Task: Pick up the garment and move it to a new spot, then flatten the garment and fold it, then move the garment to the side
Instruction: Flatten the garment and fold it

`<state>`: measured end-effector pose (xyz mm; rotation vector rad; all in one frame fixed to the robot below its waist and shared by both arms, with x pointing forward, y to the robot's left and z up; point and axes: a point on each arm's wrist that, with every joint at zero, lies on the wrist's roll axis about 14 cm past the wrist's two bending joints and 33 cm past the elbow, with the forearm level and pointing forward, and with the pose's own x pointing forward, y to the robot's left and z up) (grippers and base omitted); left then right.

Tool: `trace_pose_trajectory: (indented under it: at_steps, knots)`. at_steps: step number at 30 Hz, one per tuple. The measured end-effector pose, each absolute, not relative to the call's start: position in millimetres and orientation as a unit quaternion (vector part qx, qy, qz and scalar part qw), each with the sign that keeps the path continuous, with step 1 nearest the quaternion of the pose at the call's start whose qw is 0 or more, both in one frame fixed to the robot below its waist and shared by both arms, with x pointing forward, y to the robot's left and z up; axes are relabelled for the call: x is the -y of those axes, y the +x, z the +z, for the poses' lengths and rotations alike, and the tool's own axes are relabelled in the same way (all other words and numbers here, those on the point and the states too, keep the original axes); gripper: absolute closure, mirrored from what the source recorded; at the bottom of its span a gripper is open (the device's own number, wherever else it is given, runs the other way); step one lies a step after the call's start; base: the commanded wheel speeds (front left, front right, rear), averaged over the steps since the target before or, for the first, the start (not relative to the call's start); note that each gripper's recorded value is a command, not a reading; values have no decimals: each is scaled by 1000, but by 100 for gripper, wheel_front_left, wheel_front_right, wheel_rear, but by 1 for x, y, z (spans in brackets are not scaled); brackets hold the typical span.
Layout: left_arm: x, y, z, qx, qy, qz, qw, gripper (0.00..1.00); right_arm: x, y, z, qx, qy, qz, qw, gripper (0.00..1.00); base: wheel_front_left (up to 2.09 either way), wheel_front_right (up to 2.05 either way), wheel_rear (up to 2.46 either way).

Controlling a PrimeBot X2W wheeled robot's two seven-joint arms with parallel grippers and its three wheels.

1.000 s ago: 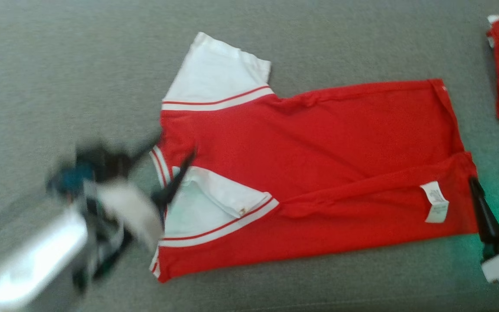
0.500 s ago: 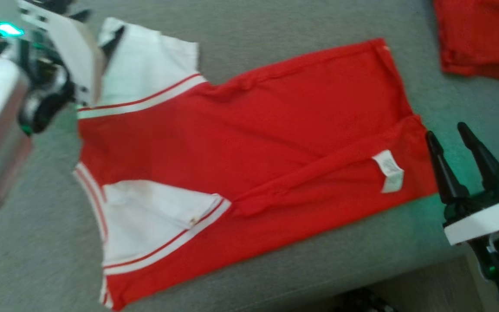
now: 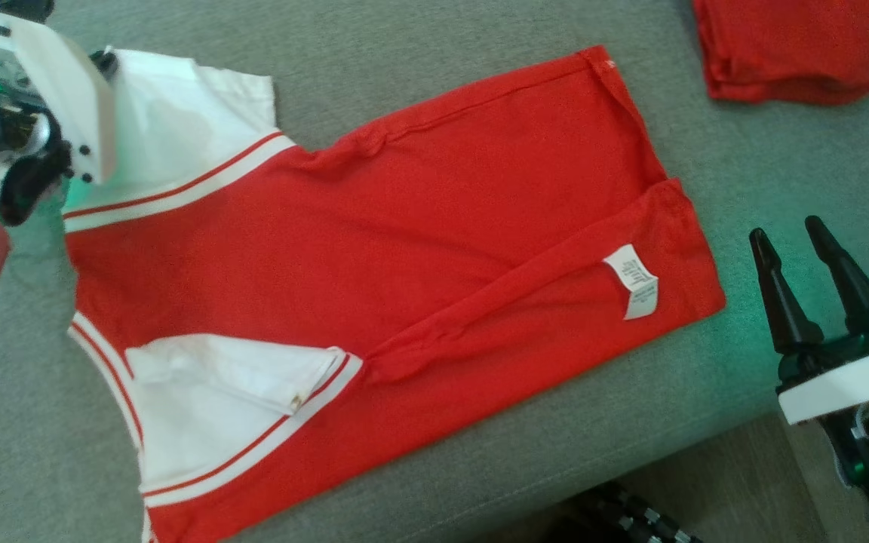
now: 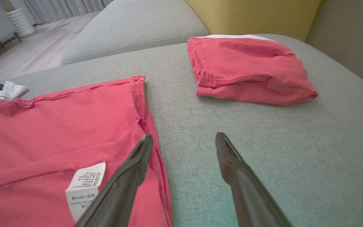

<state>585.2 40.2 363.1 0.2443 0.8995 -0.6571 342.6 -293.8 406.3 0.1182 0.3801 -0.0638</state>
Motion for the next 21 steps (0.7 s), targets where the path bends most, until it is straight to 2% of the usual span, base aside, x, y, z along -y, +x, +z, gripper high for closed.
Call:
trace_pose_trajectory:
  at_steps: [5, 9, 14, 21]
  knots:
    - [-44, 581, 370, -410, 123, -315, 847, 100, 288, 360, 409, -184, 60, -15, 981, 0, 0, 0, 0]
    - [-42, 579, 387, -376, 128, -327, 858, 100, 274, 401, 420, -187, 63, 25, 980, 0, 0, 0, 0]
    - [-37, 577, 407, -339, 146, -346, 863, 100, 258, 453, 421, -236, 43, 71, 968, 0, 0, 0, 0]
    - [-46, 581, 419, -320, 155, -341, 870, 100, 261, 483, 395, -340, 27, 75, 937, 0, 0, 0, 0]
